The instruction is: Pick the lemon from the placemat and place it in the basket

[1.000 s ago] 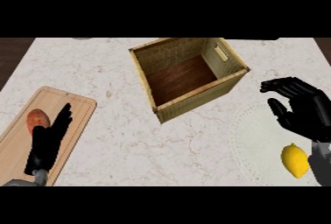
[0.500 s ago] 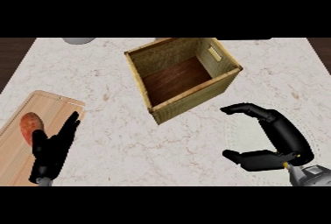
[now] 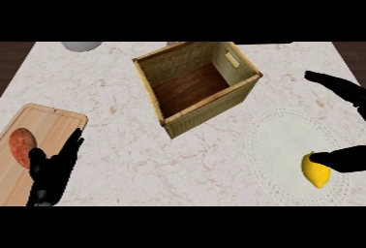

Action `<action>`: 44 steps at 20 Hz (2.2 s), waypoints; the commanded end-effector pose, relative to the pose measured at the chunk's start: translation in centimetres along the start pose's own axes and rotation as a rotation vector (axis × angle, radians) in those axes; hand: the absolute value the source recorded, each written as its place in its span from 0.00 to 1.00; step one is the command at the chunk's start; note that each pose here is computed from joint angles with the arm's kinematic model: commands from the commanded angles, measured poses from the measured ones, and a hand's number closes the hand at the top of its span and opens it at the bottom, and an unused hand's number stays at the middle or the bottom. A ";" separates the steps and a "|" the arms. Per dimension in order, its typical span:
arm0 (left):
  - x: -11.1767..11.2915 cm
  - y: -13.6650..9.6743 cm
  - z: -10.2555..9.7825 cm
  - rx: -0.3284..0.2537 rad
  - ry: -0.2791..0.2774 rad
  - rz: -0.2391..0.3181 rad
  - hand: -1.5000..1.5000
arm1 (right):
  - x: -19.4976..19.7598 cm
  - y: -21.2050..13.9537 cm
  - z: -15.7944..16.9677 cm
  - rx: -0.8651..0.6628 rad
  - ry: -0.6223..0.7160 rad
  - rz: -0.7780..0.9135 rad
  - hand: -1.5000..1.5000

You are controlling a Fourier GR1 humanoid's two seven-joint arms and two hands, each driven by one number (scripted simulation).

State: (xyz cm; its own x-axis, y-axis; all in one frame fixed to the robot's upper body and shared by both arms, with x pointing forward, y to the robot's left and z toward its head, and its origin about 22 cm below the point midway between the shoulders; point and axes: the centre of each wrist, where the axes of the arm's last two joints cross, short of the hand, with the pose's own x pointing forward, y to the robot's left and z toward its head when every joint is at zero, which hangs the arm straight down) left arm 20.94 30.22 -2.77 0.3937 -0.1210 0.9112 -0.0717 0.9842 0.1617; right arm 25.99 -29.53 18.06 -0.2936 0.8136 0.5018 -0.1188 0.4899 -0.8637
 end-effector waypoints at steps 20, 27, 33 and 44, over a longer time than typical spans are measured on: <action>-2.0 -0.7 0.8 -0.020 0.149 0.009 0.50 | 6.4 -16.0 3.3 0.516 0.264 0.357 0.00; -3.3 -1.5 0.0 -0.020 0.150 0.010 0.50 | 3.4 -12.7 3.4 0.478 0.257 0.278 0.00; -3.5 -0.4 1.4 -0.029 0.166 0.015 0.50 | 2.1 -8.5 3.9 0.478 0.244 0.259 0.00; -3.0 -1.8 0.1 -0.040 0.146 0.003 0.50 | -0.5 -1.8 3.9 0.507 0.299 0.311 0.00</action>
State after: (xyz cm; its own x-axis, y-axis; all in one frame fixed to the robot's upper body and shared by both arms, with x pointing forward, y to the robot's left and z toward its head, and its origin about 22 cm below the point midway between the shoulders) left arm 21.30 29.21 -2.84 0.3852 -0.1226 0.9146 -0.0455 0.9874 0.1515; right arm 22.87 -32.66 21.62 -0.1246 0.9784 0.1651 -0.5145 0.0785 -0.8539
